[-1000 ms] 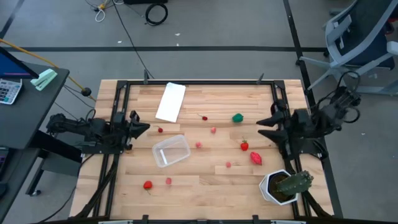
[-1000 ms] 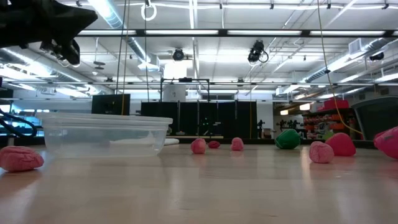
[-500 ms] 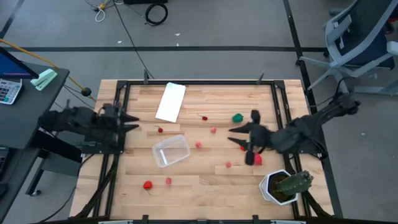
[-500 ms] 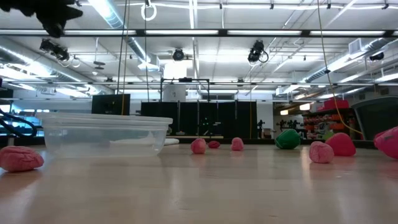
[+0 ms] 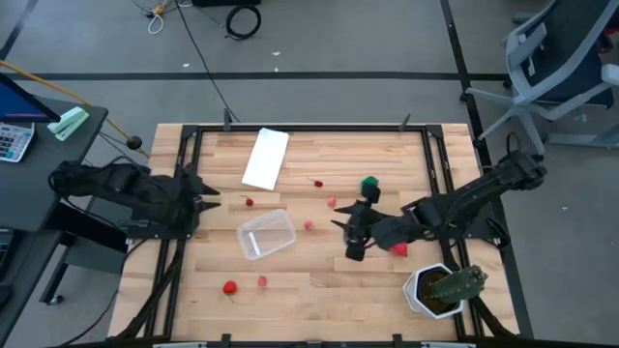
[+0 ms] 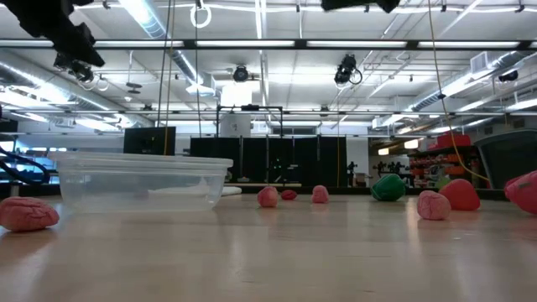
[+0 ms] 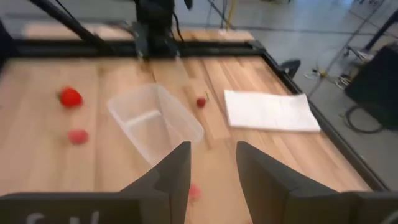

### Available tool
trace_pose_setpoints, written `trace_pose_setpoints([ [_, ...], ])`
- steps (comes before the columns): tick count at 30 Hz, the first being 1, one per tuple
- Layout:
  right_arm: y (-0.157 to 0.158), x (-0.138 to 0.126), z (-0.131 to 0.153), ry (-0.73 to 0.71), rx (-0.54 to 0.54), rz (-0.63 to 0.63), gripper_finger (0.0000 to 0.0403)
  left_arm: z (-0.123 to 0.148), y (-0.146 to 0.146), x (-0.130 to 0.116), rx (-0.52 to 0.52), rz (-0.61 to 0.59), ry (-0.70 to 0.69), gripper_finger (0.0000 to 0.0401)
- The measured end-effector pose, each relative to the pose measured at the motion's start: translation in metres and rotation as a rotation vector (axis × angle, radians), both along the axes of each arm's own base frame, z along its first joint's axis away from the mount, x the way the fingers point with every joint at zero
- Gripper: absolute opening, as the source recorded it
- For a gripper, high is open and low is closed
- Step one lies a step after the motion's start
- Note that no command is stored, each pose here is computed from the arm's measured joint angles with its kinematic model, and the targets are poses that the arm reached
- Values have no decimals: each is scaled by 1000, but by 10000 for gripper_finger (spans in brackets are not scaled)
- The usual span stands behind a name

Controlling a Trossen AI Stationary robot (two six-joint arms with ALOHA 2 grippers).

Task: Pick and placing Produce into tupperware
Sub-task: Put the cherry into the transparent bin

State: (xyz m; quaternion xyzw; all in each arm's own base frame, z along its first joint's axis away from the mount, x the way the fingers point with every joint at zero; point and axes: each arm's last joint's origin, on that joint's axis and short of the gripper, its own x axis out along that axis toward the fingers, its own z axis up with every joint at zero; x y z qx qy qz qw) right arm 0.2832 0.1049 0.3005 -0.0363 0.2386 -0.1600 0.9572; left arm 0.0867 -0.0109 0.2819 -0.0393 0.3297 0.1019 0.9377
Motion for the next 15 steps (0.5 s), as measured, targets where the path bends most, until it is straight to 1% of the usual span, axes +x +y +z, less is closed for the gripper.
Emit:
trace_pose_setpoints([
  [3, -4, 8, -9, 37, -31, -15, 137, -7, -4, 16, 22, 0, 91, 164],
  [6, -11, 16, -19, 69, -37, -38, 137, -17, -7, 33, 46, 5, 191, 167],
  [10, -24, 24, -24, 86, -41, -85, 137, -33, -6, 56, 72, 53, 339, 167],
  [13, -33, 27, -26, 92, -35, -118, 137, -47, 4, 71, 71, 136, 439, 169],
  [15, -39, 29, -26, 89, -29, -134, 137, -56, 15, 80, 31, 251, 488, 169],
])
